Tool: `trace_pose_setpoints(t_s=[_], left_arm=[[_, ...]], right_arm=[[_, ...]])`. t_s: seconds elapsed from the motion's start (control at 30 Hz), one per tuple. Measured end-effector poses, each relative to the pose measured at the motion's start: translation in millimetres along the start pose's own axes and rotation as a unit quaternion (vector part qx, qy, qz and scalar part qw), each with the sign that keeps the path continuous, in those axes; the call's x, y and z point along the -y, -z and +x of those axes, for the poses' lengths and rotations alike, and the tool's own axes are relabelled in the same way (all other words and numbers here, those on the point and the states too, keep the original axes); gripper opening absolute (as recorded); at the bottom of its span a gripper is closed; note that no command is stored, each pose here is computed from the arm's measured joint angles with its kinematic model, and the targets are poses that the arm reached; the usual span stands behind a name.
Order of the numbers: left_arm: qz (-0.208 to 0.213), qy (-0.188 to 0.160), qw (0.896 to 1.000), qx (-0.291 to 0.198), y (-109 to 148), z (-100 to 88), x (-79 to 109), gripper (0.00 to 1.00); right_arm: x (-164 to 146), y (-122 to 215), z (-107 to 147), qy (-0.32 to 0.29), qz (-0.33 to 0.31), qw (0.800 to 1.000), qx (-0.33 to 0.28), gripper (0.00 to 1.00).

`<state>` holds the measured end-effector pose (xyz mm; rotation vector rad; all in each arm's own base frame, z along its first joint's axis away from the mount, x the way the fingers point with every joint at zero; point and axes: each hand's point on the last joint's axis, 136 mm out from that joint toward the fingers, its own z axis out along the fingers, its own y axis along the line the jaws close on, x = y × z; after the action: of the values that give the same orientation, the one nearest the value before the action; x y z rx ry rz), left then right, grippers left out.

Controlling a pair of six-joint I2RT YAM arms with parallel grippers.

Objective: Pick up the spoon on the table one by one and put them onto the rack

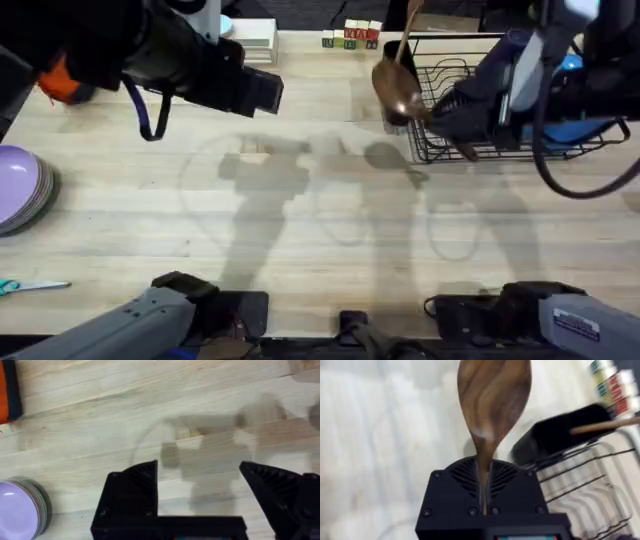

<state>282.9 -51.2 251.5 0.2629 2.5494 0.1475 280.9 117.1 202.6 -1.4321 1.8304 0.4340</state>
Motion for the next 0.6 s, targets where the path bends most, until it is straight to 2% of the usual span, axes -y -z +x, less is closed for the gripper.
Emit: trace_pose_setpoints(t_s=[0.37, 0.6], left_arm=[[0.0, 0.0, 1.0, 0.0, 0.0, 0.0, 0.0, 0.993], [0.0, 0.0, 1.0, 0.0, 0.0, 0.0, 0.0, 0.993]], right_arm=[[64.4, 9.9, -55.5, 0.045, 0.111, 0.987, 0.111, 0.032], [97.7, 7.7, -73.1, 0.026, 0.145, 0.976, 0.159, 0.032]])
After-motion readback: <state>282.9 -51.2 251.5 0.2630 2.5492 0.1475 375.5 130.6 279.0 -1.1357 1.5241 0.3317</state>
